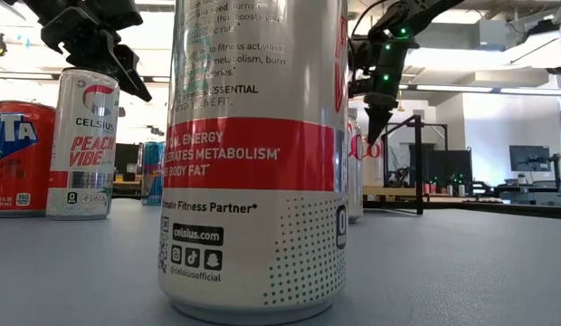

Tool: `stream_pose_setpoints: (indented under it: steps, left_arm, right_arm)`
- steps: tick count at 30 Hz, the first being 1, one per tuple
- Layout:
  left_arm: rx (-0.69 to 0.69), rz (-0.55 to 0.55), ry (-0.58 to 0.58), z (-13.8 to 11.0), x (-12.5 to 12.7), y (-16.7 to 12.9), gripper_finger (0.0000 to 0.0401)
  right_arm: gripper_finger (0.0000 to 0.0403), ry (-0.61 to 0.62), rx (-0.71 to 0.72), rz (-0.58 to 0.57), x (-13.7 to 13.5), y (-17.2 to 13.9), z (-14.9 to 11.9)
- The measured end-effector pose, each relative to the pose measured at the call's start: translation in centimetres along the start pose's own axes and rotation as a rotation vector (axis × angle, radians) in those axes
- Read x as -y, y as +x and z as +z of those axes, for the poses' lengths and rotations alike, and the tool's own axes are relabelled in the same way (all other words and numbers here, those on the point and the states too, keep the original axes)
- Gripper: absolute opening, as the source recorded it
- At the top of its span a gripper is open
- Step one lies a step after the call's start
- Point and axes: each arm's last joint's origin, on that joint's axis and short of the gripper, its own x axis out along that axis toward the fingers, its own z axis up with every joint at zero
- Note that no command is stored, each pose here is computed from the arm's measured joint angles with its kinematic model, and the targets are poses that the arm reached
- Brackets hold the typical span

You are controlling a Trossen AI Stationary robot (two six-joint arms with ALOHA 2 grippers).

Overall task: Place canned beverage on shelf
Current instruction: Put the right silver soda can on the shelf, then put the top white soda can on the shelf aligned with the other white soda can

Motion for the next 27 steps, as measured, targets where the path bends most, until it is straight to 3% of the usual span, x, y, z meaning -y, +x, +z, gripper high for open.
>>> stream_pose_setpoints:
  steps: [8, 15, 23, 27]
  left_arm:
    - [0.000, 0.000, 0.007, 0.0, 0.0, 0.0, 0.0322]
    - [0.002, 0.001, 0.018, 0.0, 0.0, 0.0, 0.0322]
    - [0.096, 0.011, 0.037, 0.9, -0.1, -0.1, 0.0322]
    - [0.180, -0.003, -0.076, 2.4, -0.4, -1.1, 0.0322]
  right_arm:
    - [0.0000, -0.070, 0.044, 0.035, -2.9, -4.5, 2.2]
    - [0.0000, -0.132, 0.125, 0.098, -8.2, -9.1, 2.3]
    - [0.0000, -0.242, 0.167, 0.218, -14.8, -12.4, -1.1]
    - [0.0000, -0.274, 0.317, 0.272, -17.4, -13.1, -4.3]
